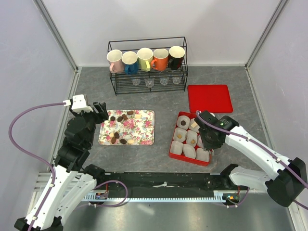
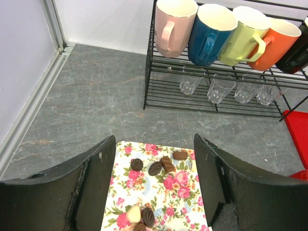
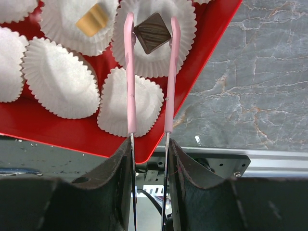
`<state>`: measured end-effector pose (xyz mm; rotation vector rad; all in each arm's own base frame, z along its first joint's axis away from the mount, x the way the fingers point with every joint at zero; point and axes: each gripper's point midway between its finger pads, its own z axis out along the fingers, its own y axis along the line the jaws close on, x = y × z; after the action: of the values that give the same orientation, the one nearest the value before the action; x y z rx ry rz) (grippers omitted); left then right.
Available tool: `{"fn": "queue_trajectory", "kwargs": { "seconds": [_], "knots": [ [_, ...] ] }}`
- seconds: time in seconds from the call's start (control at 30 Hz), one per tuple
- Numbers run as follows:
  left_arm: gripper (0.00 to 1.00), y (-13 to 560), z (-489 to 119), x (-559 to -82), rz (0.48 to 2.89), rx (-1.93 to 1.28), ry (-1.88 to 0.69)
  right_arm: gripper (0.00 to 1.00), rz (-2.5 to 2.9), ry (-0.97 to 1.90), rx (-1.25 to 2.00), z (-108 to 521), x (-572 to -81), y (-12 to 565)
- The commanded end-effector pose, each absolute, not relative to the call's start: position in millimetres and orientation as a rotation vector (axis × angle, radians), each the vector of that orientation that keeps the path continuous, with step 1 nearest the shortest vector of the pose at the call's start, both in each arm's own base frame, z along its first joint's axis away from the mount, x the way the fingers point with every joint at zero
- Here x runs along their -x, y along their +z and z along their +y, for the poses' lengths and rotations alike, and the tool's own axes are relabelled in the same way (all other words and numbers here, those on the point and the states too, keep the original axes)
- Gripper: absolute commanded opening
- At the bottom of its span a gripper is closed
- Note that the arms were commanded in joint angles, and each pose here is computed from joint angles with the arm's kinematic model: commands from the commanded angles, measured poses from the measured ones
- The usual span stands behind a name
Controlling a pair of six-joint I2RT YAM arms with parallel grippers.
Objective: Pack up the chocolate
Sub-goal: Place the fake chocolate in the packing box.
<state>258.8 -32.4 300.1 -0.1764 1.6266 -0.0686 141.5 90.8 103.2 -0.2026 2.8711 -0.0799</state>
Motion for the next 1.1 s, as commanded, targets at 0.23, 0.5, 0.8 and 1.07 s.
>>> {"fn": "queue_trajectory", "kwargs": {
  "seconds": [0.23,0.5,0.8,1.07],
  "knots": [
    [0.73,301,-34,-261,1.616,0.198,-0.090,0.27,2.845,-0.043,0.169,90,-150,99],
    [0.73,298,-35,-262,1.626,0.196,-0.088,0.45,2.839,-0.025,0.158,89,-148,105],
    [0.72,298,-35,-263,1.628,0.196,-0.086,0.47,2.808,-0.022,0.160,87,-150,120],
    [0.72,298,-35,-263,1.629,0.194,-0.088,0.30,2.732,0.045,0.193,95,-161,152]
  ]
}}
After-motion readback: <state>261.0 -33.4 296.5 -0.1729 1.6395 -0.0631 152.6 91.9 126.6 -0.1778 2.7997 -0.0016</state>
